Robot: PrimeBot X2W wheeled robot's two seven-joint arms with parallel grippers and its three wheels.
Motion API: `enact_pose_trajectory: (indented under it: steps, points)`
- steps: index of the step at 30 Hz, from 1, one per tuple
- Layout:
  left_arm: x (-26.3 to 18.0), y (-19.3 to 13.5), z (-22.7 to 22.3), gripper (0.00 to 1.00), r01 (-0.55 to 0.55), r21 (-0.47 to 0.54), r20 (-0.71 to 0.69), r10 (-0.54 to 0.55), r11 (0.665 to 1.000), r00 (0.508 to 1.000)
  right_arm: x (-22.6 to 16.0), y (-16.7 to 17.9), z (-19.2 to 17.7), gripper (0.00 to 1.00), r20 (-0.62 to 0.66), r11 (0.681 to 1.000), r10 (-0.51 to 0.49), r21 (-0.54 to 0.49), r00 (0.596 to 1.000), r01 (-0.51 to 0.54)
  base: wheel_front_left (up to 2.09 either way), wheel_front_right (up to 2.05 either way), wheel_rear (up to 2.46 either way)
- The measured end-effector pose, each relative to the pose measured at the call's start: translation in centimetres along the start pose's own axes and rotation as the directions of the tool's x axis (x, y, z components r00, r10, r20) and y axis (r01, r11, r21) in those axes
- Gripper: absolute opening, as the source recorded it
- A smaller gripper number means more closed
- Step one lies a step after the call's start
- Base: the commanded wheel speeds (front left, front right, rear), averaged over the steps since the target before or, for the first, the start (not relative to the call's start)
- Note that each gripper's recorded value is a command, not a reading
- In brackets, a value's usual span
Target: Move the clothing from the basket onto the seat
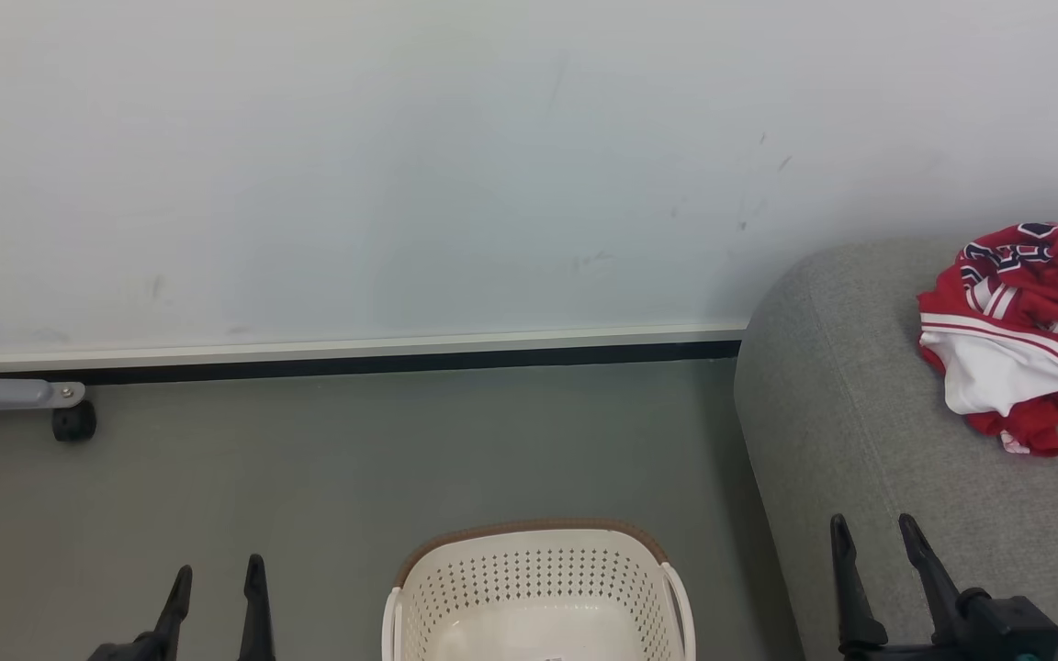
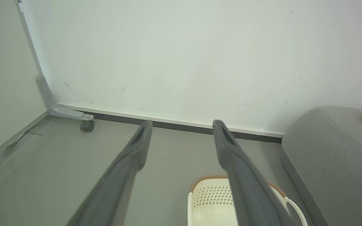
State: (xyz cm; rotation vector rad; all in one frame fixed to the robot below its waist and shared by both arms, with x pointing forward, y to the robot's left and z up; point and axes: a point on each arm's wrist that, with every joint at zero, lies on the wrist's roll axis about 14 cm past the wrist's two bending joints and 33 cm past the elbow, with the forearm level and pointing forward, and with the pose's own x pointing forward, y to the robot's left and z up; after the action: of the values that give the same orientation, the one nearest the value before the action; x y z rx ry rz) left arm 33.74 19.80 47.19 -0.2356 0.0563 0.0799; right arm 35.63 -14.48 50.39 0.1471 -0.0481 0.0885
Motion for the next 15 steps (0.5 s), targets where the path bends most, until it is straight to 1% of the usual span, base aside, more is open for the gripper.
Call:
enact_pose_trajectory:
  steps: [8, 15]
  points:
    - [-0.19, 0.02, 0.45, 1.0, -0.016, -0.012, 0.021, 0.017, 1.0, 1.0, -0.45, -0.41, 0.37, 1.0, 0.013, 1.0, -0.019, 0.007, 1.0, 0.019, 0.0, 0.0, 0.0]
    - [-0.04, 0.06, 0.95, 1.0, -0.023, -0.003, 0.04, 0.024, 1.0, 0.999, -0.37, -0.54, 0.86, 1.0, 0.029, 1.0, -0.03, 0.011, 0.999, 0.029, 0.0, 0.0, 0.0]
